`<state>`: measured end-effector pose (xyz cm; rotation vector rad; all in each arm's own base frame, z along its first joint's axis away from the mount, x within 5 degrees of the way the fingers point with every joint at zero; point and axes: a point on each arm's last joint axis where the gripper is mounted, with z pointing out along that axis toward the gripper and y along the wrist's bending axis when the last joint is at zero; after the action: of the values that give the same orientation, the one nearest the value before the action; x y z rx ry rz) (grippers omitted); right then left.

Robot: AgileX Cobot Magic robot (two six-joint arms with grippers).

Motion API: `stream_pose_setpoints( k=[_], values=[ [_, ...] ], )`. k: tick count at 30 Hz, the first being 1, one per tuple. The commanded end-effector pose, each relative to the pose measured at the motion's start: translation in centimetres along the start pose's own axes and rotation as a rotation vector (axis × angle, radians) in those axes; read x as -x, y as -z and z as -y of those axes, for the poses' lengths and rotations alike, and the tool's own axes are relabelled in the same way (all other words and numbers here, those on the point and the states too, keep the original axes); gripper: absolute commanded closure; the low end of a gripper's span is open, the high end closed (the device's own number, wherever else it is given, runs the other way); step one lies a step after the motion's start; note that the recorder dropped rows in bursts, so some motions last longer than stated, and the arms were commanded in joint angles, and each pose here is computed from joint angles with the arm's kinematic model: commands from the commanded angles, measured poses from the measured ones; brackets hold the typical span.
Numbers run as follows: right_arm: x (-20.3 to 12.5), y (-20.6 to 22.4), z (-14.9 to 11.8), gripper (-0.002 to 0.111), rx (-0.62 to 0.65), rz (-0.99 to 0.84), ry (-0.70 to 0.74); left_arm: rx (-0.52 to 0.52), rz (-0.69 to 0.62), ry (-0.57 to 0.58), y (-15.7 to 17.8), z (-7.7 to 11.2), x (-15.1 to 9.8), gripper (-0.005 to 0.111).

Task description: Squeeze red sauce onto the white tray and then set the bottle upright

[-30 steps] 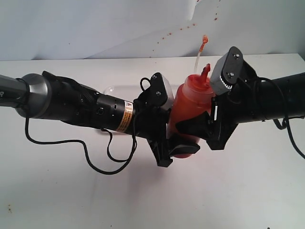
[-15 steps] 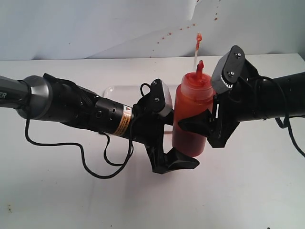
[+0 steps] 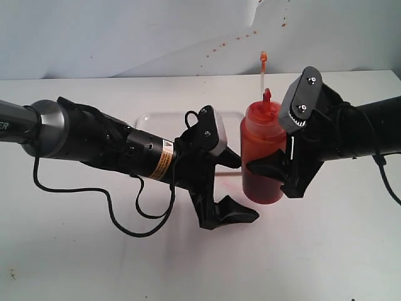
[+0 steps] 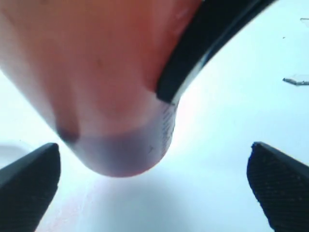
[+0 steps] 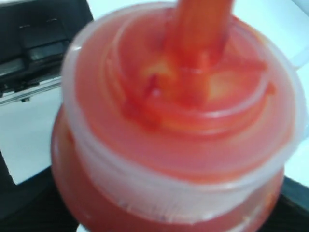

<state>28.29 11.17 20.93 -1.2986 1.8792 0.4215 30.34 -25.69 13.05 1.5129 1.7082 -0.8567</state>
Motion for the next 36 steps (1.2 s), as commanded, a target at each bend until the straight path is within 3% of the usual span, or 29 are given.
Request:
stream_pose_setpoints(
  k=[1, 10, 16, 28, 36],
  values=[
    [0.3, 0.5, 0.2, 0.108, -0.018, 0.016, 0.004, 0.083, -0.093, -0.042, 0.3, -0.7, -0.8, 0.009],
    [-0.6, -0.5, -0.3, 0.108, 0.072, -0.024, -0.058, 0.162, -0.169, -0.065, 0.5, -1.4, -1.4, 0.009],
    [-1.5, -1.7, -1.1, 0.108, 0.207, -0.021, -0.092, 0.171, -0.235, -0.18, 1.2, -1.5, -1.2, 0.009],
    [-2.5, -2.4, -1.2, 0.108, 0.238, -0.069, -0.073, 0.316, -0.217, -0.115, 5.6, -4.3, -1.1, 0.009],
    [-2.5, -2.4, -1.2, 0.108, 0.23, -0.07, -0.065, 0.324, -0.207, -0.096, 5.9, -4.6, -1.2, 0.009]
  ],
)
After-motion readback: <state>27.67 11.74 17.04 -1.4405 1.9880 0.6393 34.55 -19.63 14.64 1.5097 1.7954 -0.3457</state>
